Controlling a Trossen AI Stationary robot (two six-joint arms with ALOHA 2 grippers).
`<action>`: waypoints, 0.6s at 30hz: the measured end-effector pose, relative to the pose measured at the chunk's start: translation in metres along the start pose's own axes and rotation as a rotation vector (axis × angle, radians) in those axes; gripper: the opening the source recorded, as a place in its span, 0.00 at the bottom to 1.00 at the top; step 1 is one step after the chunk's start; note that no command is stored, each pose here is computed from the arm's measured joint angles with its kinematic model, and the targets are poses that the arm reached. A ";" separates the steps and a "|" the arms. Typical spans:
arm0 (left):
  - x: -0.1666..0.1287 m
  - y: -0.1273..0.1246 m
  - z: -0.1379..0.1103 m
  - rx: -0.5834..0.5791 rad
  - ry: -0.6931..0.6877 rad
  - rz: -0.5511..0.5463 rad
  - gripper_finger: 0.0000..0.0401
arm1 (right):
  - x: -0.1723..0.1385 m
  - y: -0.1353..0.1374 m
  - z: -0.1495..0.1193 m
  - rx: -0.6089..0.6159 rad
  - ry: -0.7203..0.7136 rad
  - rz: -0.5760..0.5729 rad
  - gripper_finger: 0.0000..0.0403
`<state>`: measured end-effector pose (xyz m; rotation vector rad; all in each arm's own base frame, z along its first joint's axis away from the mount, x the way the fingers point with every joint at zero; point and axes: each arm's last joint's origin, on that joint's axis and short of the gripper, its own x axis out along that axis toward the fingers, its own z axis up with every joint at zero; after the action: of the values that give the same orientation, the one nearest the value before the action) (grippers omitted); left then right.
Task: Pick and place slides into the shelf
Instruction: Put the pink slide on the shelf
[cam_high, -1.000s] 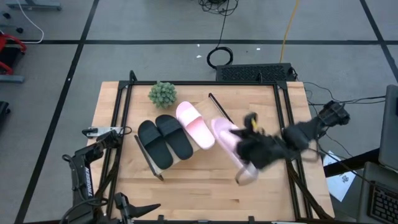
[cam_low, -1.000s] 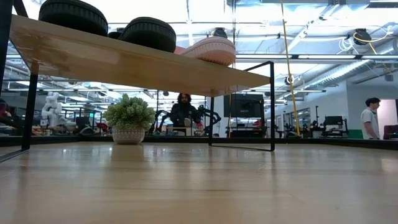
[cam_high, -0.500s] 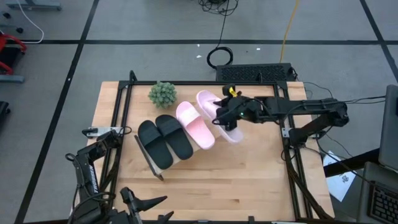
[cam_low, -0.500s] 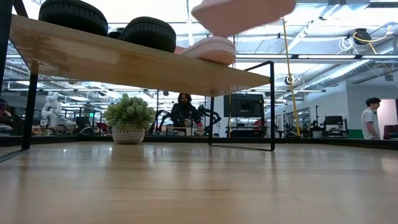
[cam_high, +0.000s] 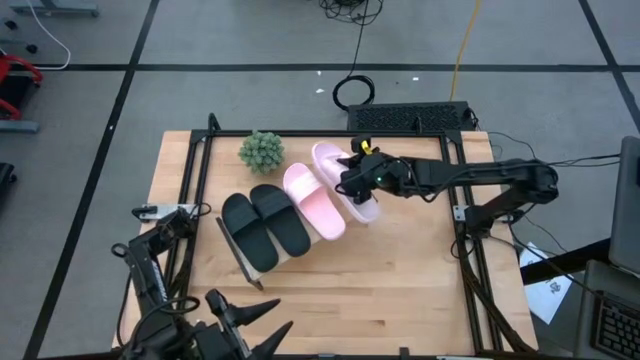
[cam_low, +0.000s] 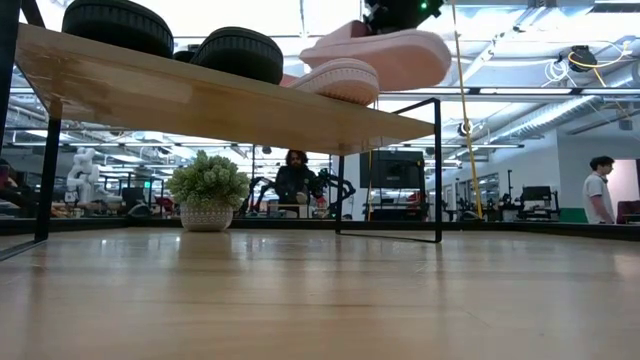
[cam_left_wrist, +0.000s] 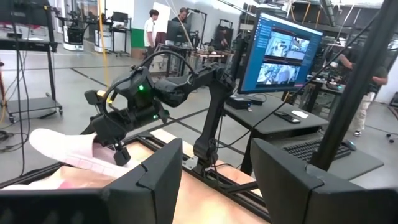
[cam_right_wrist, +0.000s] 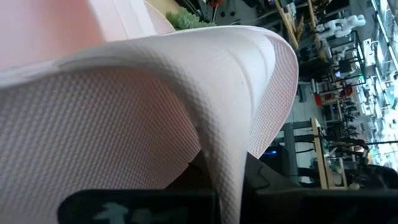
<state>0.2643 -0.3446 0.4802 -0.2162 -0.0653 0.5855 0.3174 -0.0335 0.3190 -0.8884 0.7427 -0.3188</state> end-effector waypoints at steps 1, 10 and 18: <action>0.001 0.000 0.000 0.000 -0.001 0.003 0.48 | 0.003 0.001 0.001 -0.005 -0.004 -0.006 0.00; 0.001 0.000 0.000 -0.006 0.000 0.002 0.48 | 0.030 0.018 0.000 -0.078 0.104 -0.018 0.00; 0.001 0.000 0.000 0.002 0.000 0.002 0.48 | 0.032 0.019 0.000 -0.090 0.126 -0.034 0.00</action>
<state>0.2651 -0.3440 0.4802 -0.2138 -0.0649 0.5877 0.3391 -0.0396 0.2896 -0.9729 0.8645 -0.3769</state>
